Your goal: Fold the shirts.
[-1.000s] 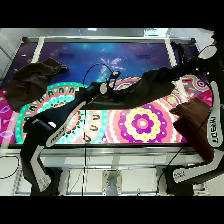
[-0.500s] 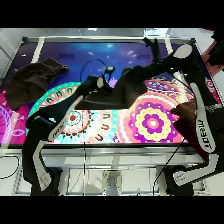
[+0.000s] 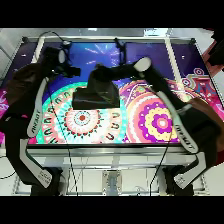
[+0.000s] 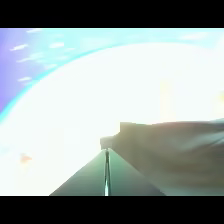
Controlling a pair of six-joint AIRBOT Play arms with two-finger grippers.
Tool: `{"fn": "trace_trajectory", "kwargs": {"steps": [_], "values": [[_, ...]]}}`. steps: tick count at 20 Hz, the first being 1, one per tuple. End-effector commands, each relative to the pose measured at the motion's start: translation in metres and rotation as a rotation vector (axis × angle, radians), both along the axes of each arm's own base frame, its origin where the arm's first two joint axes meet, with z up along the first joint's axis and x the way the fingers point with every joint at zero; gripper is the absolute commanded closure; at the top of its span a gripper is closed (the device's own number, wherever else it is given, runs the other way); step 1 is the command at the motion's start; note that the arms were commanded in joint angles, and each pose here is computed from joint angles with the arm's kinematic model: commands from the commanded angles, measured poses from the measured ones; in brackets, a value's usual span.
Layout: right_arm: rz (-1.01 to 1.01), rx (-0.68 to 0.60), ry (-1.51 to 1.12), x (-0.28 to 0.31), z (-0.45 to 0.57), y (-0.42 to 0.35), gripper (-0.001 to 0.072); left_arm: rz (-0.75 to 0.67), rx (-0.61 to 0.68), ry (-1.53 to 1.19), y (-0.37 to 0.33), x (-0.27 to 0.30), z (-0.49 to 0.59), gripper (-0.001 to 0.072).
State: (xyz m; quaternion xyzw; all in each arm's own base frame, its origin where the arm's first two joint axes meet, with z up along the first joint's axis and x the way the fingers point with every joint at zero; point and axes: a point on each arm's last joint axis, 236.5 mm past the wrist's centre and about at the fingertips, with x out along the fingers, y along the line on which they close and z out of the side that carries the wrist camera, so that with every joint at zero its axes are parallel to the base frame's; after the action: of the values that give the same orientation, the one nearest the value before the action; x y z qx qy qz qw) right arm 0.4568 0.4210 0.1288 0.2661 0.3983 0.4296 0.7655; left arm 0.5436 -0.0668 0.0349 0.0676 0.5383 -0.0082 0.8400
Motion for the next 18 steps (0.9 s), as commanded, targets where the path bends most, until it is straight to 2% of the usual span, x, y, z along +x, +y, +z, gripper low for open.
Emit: {"fn": "trace_trajectory", "kwargs": {"steps": [1, 2, 3, 6, 9, 14, 16, 17, 18], "values": [[-0.197, 0.129, 0.012, 0.027, -0.019, 0.047, 0.0394, 0.039, 0.036, 0.053, 0.035, -0.013, 0.006, 0.0698], [-0.222, 0.133, 0.005, 0.03, -0.021, 0.049, 0.0216, 0.037, 0.035, 0.053, 0.035, -0.013, 0.006, 0.0698], [-0.238, 0.135, -0.004, 0.034, -0.02, 0.047, 0.019, 0.036, 0.03, 0.053, 0.033, -0.013, 0.006, 0.0698], [-0.29, 0.13, -0.035, 0.061, -0.008, 0.011, 0.0194, 0.035, 0.027, 0.055, 0.033, -0.014, 0.006, 0.0698], [-0.305, 0.014, -0.052, 0.094, -0.022, -0.062, 0.0199, 0.035, 0.027, 0.055, 0.033, -0.014, 0.006, 0.0698], [-0.343, -0.298, 0.369, 0.075, -0.133, -0.186, 0.0204, 0.034, 0.023, 0.046, 0.032, -0.012, 0.006, 0.0698], [-0.302, -0.336, 0.468, 0.058, -0.165, -0.193, 0.0204, 0.034, 0.023, 0.045, 0.032, -0.011, 0.006, 0.0698], [-0.286, -0.339, 0.51, 0.053, -0.179, -0.191, 0.0184, 0.034, 0.022, 0.044, 0.031, -0.011, 0.006, 0.0698], [-0.273, -0.324, 0.549, 0.049, -0.192, -0.184, 0.0096, 0.033, 0.019, 0.045, 0.031, -0.011, 0.006, 0.0698]]}}
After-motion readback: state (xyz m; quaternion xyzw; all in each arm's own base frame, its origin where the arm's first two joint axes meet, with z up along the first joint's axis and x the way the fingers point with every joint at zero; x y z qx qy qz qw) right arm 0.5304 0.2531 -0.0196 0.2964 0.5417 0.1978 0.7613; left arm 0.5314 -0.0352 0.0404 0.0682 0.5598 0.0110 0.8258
